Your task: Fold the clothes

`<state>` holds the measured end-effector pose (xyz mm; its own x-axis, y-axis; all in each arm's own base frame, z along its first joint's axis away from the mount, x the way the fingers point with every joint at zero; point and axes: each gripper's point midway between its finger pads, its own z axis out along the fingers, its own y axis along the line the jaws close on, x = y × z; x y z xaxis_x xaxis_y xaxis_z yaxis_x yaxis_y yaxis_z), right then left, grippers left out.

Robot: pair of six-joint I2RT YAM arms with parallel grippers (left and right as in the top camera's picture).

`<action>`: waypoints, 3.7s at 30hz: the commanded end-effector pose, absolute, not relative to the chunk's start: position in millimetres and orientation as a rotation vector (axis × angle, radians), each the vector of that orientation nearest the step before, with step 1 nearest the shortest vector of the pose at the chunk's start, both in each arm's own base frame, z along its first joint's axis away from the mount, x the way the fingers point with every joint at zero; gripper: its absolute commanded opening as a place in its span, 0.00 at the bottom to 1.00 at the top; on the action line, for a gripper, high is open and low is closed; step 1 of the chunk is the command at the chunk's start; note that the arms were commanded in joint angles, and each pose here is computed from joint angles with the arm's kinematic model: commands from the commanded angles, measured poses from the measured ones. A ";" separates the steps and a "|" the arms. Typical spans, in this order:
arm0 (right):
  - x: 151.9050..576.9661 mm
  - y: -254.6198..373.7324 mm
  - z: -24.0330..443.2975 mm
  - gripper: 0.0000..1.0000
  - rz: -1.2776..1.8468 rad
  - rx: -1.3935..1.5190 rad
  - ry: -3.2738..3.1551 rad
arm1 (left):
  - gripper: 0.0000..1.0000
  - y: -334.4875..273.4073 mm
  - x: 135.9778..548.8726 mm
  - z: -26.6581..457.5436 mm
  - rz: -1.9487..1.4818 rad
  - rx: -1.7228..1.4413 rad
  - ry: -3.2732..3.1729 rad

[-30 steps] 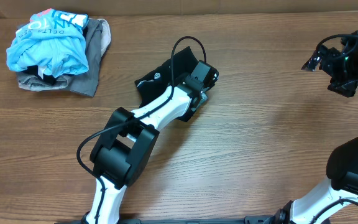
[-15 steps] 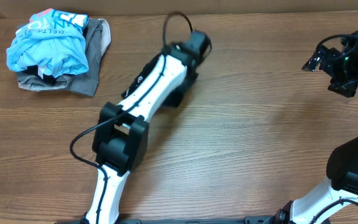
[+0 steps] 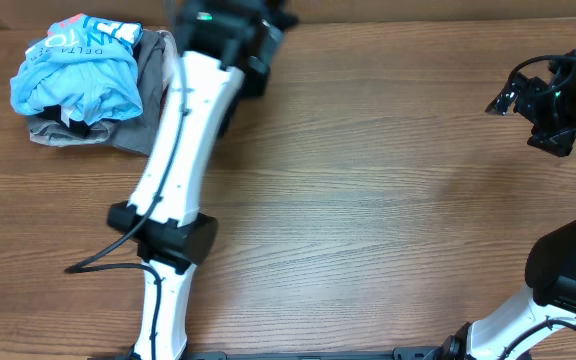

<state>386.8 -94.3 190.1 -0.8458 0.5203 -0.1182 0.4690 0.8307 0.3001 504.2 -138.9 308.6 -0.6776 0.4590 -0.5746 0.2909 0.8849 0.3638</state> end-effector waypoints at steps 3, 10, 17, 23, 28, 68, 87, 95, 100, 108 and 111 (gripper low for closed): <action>384.3 -92.3 202.0 1.00 0.378 0.743 2.800 | 0.04 -50.1 513.3 378.2 0.437 0.316 2.209; 383.8 -88.9 202.5 1.00 0.406 0.749 2.801 | 0.04 63.0 527.9 390.8 0.595 0.141 2.177; 384.1 -84.7 203.4 1.00 0.437 0.749 2.799 | 0.04 142.3 543.4 391.3 0.618 0.089 2.127; 380.8 -83.5 202.7 1.00 0.441 0.756 2.812 | 0.04 181.2 551.1 377.2 0.589 0.152 2.123; 380.9 -83.6 202.8 1.00 0.445 0.795 2.805 | 0.04 205.6 556.0 352.1 0.580 0.125 2.159; 381.9 -85.9 263.5 1.00 0.377 0.651 2.705 | 1.00 82.1 551.4 389.4 0.165 0.024 2.096; 298.6 -26.2 414.4 1.00 0.295 0.320 2.371 | 1.00 74.9 503.3 438.5 0.131 -0.045 2.045; 301.7 -36.1 408.9 1.00 0.234 0.349 2.388 | 1.00 72.6 488.8 413.5 0.117 -0.049 2.163; 302.7 -36.1 407.8 1.00 0.235 0.349 2.391 | 1.00 71.4 481.5 403.0 0.111 -0.052 2.215; 282.4 -22.1 418.4 1.00 0.226 0.291 2.334 | 1.00 70.9 478.5 399.1 0.108 -0.052 2.235; 295.3 -16.9 434.0 1.00 0.209 0.216 2.183 | 1.00 70.9 478.5 399.1 0.108 -0.052 2.235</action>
